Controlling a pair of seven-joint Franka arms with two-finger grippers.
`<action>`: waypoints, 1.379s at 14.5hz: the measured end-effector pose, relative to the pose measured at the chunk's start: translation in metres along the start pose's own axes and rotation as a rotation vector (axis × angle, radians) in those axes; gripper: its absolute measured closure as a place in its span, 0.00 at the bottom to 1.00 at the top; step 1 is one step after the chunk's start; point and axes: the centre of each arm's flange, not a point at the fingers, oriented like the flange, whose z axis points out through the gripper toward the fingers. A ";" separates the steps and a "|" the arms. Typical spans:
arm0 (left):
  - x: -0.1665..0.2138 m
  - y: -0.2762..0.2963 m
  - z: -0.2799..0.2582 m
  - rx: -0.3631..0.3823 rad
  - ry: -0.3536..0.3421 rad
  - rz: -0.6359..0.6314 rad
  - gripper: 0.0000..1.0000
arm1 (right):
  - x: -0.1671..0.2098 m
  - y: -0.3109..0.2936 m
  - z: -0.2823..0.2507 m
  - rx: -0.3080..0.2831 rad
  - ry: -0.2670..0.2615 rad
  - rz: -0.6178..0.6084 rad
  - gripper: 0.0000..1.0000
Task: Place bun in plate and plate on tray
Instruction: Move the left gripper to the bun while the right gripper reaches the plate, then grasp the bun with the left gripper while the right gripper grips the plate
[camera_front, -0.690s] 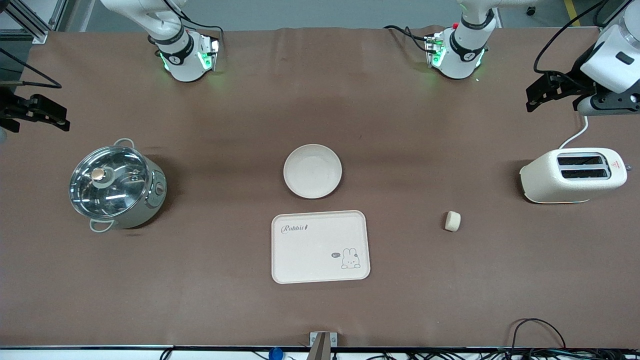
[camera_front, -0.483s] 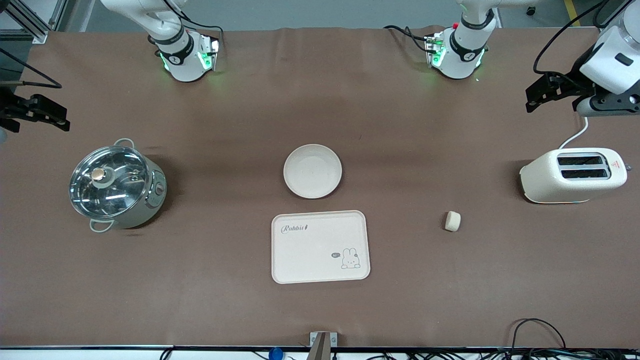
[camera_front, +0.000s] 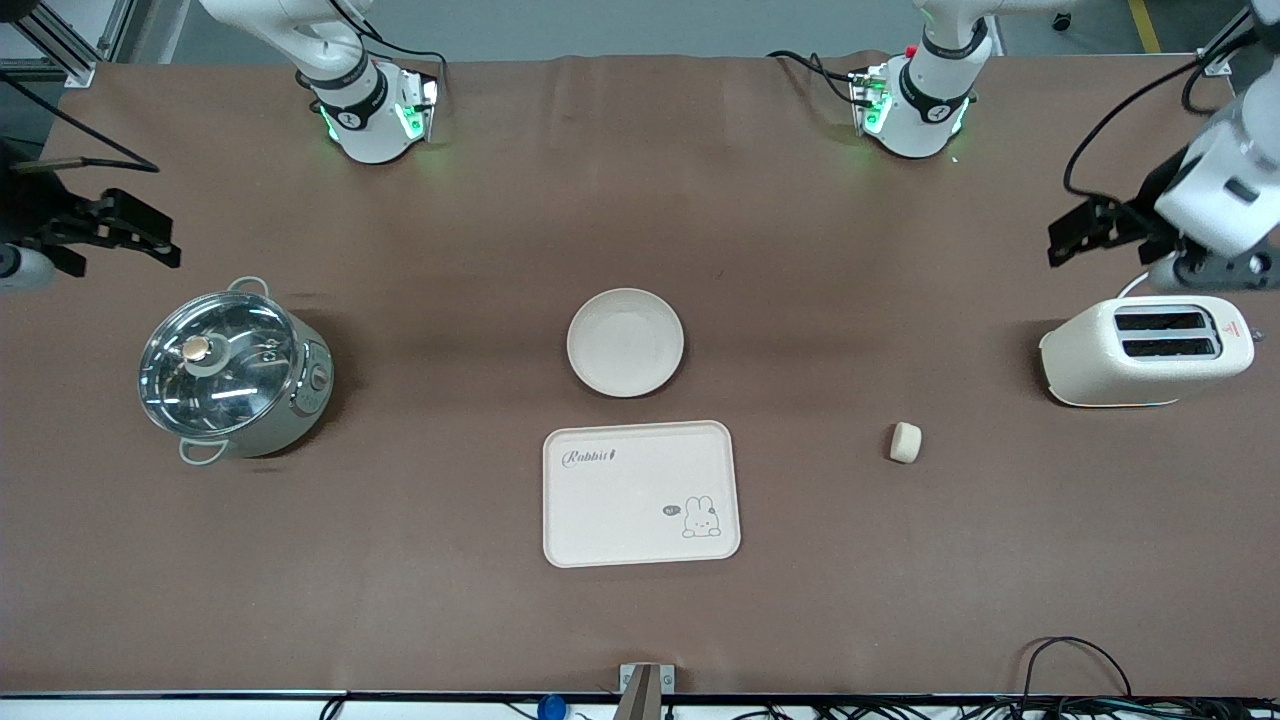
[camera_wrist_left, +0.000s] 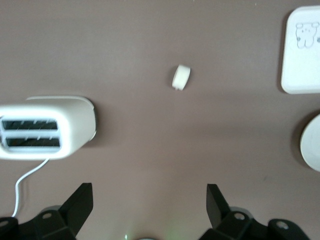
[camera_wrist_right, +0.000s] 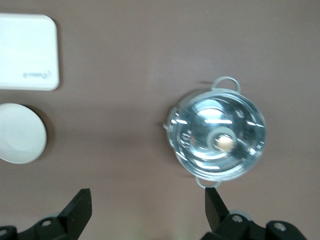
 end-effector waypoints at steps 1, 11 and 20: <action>0.014 0.001 0.016 -0.004 0.002 0.001 0.00 | 0.005 -0.014 0.005 0.016 0.010 0.005 0.00; 0.099 0.028 0.262 -0.044 0.002 -0.115 0.00 | 0.052 -0.183 0.196 0.099 0.014 0.025 0.00; 0.102 0.040 0.403 -0.068 0.009 -0.146 0.30 | -0.003 -0.266 0.375 0.151 0.047 0.038 0.00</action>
